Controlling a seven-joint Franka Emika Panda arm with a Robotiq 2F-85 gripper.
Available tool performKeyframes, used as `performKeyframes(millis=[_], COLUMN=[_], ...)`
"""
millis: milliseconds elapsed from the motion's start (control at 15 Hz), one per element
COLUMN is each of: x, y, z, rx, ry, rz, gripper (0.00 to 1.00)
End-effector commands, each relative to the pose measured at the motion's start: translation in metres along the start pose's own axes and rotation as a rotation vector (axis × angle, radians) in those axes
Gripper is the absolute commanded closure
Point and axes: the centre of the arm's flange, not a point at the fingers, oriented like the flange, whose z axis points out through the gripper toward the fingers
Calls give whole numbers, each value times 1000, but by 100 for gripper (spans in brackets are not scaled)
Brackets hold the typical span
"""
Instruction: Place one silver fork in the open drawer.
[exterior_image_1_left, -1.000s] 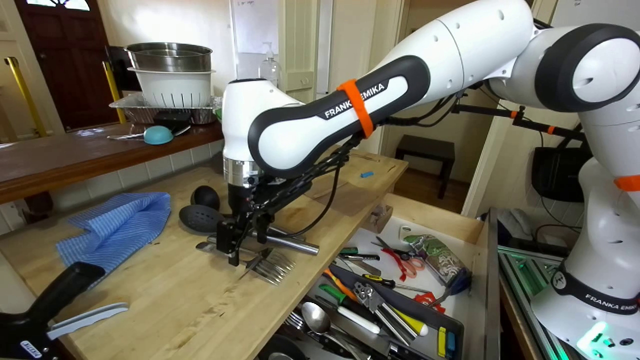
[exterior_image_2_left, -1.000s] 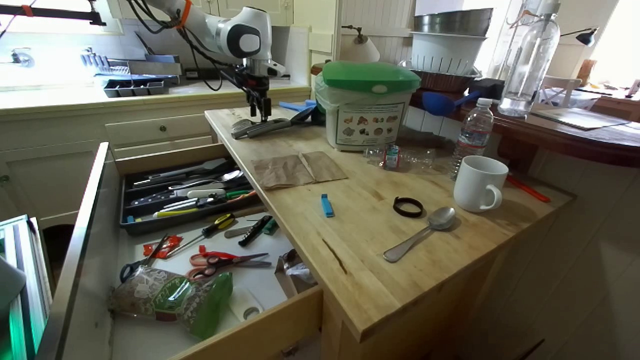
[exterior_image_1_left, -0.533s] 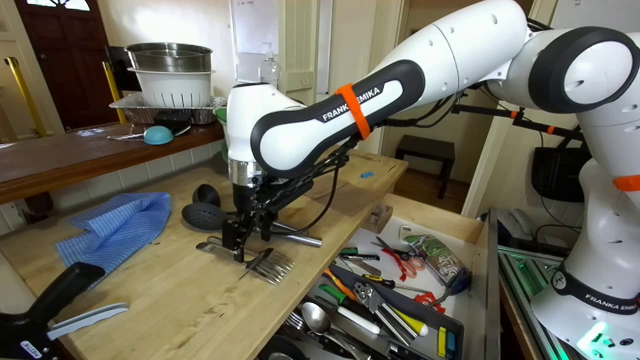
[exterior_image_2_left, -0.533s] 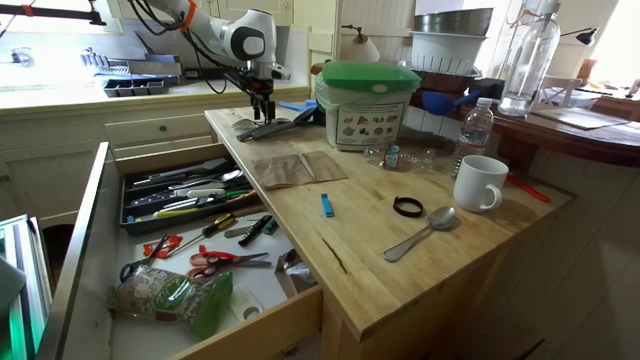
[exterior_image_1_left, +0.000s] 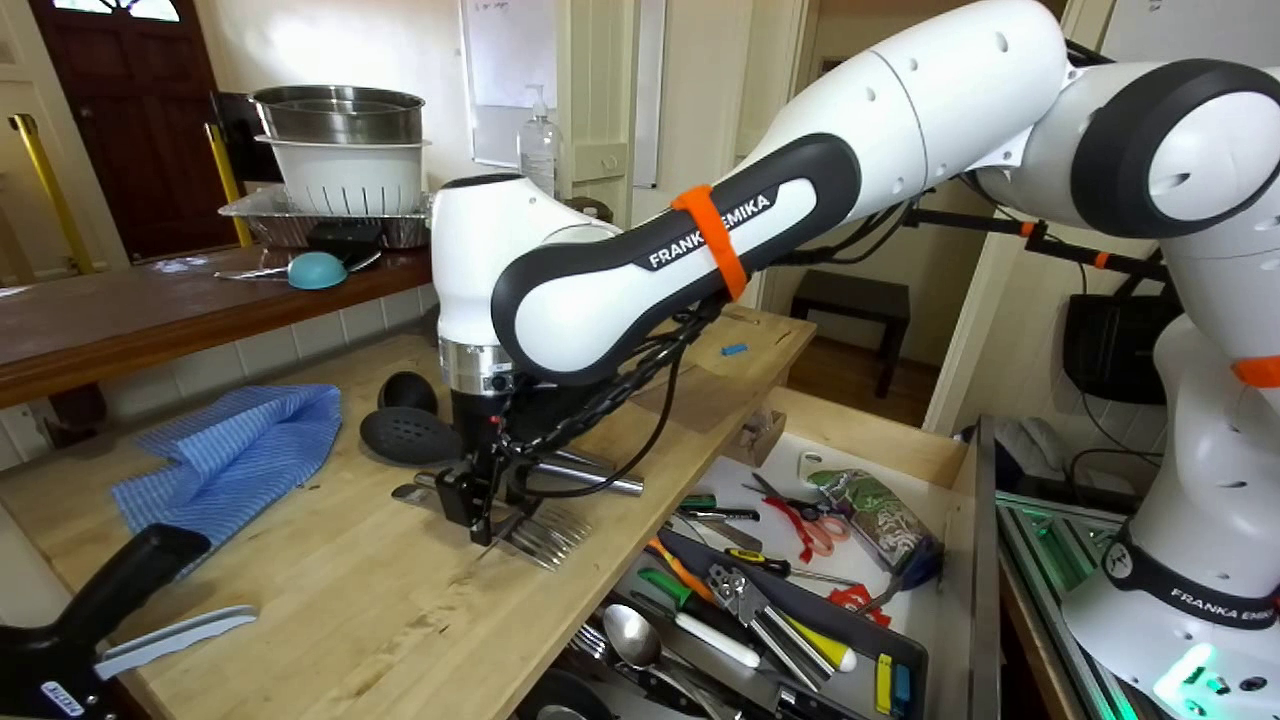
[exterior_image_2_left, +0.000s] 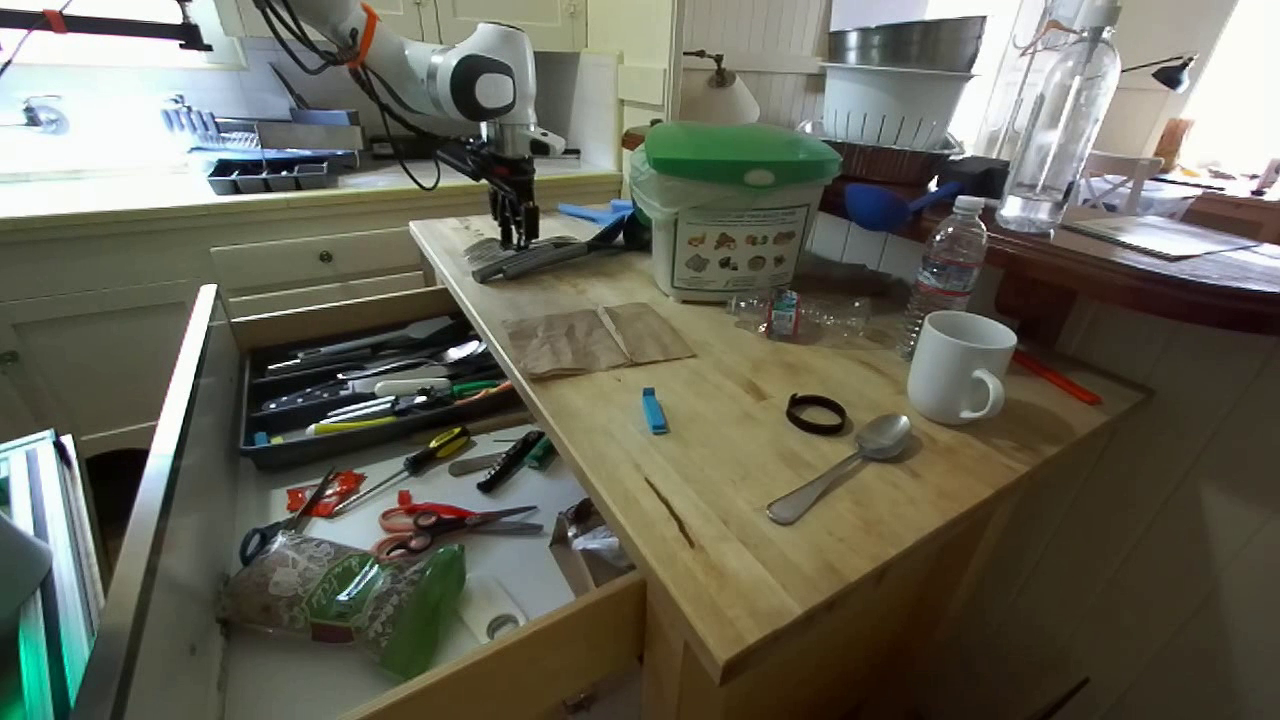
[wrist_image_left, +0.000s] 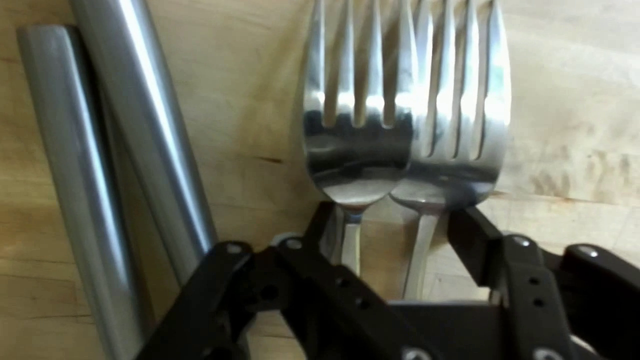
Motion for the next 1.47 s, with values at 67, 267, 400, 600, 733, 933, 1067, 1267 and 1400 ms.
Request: performKeyframes(millis=[67,267,400,600,733,933,1067,1267,1400], x=[3,4,-1,-19,-35,-58,-74,-90,-104], y=[-9,-6,-1,4,6,5,1,-7,-15], z=[7,2,-9,-30,-48,-65,-70,-66,-59], rx=[-58,-80,-92,-108,-117,-183,-242,-252,-259], ry=[-6,-37,-74,-99,-91,-99,-107,-115,-135], rz=[34,92,131,136,96,-1,-66,-143,-227], gripper=[78,99,100,97,97,97,97,97,97])
